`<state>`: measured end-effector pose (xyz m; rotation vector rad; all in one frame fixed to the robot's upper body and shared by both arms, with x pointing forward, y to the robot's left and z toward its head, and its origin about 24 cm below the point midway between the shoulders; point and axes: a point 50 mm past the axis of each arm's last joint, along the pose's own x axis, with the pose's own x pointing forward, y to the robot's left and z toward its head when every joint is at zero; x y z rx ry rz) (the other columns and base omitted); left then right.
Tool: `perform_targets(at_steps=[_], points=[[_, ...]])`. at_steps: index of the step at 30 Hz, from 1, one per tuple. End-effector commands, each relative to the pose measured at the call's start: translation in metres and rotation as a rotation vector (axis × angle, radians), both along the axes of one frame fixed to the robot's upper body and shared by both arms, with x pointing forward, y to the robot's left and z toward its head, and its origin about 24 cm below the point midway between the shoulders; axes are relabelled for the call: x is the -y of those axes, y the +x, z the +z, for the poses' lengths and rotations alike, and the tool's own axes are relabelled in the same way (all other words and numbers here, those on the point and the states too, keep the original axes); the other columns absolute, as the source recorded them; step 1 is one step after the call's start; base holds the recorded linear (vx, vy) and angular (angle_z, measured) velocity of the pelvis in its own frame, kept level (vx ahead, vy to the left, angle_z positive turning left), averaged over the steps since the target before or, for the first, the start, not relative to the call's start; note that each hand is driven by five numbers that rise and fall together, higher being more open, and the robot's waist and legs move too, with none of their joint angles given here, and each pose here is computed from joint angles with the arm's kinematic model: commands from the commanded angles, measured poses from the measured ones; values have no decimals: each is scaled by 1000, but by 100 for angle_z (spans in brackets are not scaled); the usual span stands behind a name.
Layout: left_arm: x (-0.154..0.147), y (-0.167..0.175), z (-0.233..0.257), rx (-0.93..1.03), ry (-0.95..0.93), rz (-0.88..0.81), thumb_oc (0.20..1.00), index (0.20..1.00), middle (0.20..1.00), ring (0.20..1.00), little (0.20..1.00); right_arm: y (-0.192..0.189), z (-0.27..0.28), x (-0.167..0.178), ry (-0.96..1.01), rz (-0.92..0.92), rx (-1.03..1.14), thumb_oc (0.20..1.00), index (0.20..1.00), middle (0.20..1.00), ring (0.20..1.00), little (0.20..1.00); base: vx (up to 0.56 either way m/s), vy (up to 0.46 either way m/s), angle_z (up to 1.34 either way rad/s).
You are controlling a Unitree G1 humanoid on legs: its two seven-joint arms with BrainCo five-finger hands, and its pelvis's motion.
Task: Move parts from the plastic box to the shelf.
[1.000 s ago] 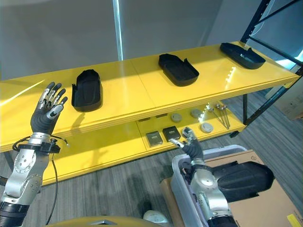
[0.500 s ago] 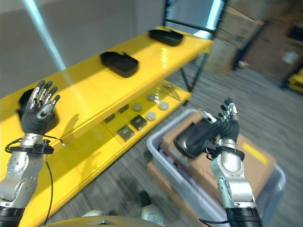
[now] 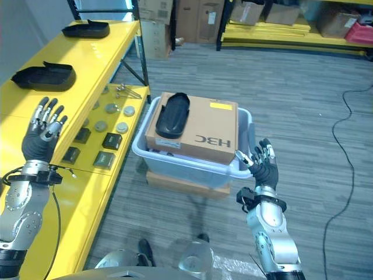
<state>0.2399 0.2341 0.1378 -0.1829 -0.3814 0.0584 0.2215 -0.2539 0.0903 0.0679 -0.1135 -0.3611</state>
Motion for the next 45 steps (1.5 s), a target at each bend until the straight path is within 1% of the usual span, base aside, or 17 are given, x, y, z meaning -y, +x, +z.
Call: perform_targets(at_steps=[1,11,13,17,20,23,25,30,39,43,45], points=[[-15,-12,38,209,54,120,1000,1000,1000,1000,1000,5,29,-5,-48,23,159,1000,1000,1000,1000,1000,32,-278,-57],[-30,-23,36,211,26,248,1000,1000,1000,1000,1000,0,28,3,-54,62,120,1000,1000,1000,1000,1000,109,-257,-17],[-36,-24,35,225,24,337,1000,1000,1000,1000,1000,5,29,9,-69,67,111,1000,1000,1000,1000,1000,111,-302,-3],[-51,-23,31,216,-8,419,1000,1000,1000,1000,1000,15,30,16,-94,73,92,1000,1000,1000,1000,1000,69,-293,-4],[-62,-24,29,203,-19,445,1000,1000,1000,1000,1000,20,26,16,-88,75,75,1000,1000,1000,1000,1000,33,-8,-33],[-67,-28,27,194,-23,455,1000,1000,1000,1000,1000,19,22,14,-96,76,54,1000,1000,1000,1000,1000,186,196,-22],[-69,-23,26,191,-30,470,1000,1000,1000,1000,1000,17,21,9,-98,76,36,1000,1000,1000,1000,1000,213,314,-22],[-70,-26,31,192,-23,461,1000,1000,1000,1000,1000,8,13,20,-65,53,11,1000,1000,1000,1000,1000,117,159,-6],[-76,-32,31,160,24,443,1000,1000,1000,1000,1000,12,9,8,-114,103,-34,1000,1000,1000,1000,1000,86,100,4],[-69,-31,31,152,47,384,1000,1000,1000,1000,1000,19,14,8,-170,81,-10,1000,1000,1000,1000,1000,109,76,4],[-61,-28,31,153,51,321,1000,1000,1000,1000,1000,29,25,10,-214,31,31,1000,1000,1000,1000,1000,116,105,14]])
